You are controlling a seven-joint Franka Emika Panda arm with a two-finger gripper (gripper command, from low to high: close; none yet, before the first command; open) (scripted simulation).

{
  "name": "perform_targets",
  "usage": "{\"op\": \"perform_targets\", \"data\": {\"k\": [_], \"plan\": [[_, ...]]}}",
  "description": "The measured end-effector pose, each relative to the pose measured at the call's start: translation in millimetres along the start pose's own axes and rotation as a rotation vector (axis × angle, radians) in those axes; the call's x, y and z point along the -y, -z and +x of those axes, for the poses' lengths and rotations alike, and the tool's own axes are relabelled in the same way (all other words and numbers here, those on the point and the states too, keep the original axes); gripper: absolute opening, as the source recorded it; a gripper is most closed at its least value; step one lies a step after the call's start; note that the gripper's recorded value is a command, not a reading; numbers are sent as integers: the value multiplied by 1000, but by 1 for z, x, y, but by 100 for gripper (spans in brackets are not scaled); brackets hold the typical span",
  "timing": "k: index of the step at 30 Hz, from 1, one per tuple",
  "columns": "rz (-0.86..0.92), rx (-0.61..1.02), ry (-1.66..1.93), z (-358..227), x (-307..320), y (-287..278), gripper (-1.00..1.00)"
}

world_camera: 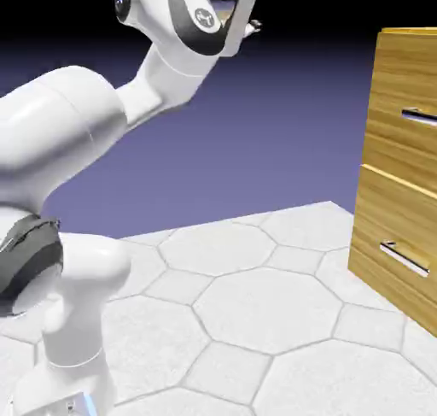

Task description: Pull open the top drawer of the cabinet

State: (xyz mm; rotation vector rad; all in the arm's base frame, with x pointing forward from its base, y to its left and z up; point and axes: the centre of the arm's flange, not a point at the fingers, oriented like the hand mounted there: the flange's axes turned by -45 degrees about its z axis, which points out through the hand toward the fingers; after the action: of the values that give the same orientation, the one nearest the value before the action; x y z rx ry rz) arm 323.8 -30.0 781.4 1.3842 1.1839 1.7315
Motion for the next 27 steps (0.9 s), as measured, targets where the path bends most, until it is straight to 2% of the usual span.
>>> {"op": "perform_targets", "data": {"k": [7,14,20,27], "plan": [[-93,29,90,-66,-15,-40,0],[-123,107,174,-132,12,-117,0],[-93,189,267,-174,75,-202,0],[-8,272,426,-192,196,-304,0]]}}
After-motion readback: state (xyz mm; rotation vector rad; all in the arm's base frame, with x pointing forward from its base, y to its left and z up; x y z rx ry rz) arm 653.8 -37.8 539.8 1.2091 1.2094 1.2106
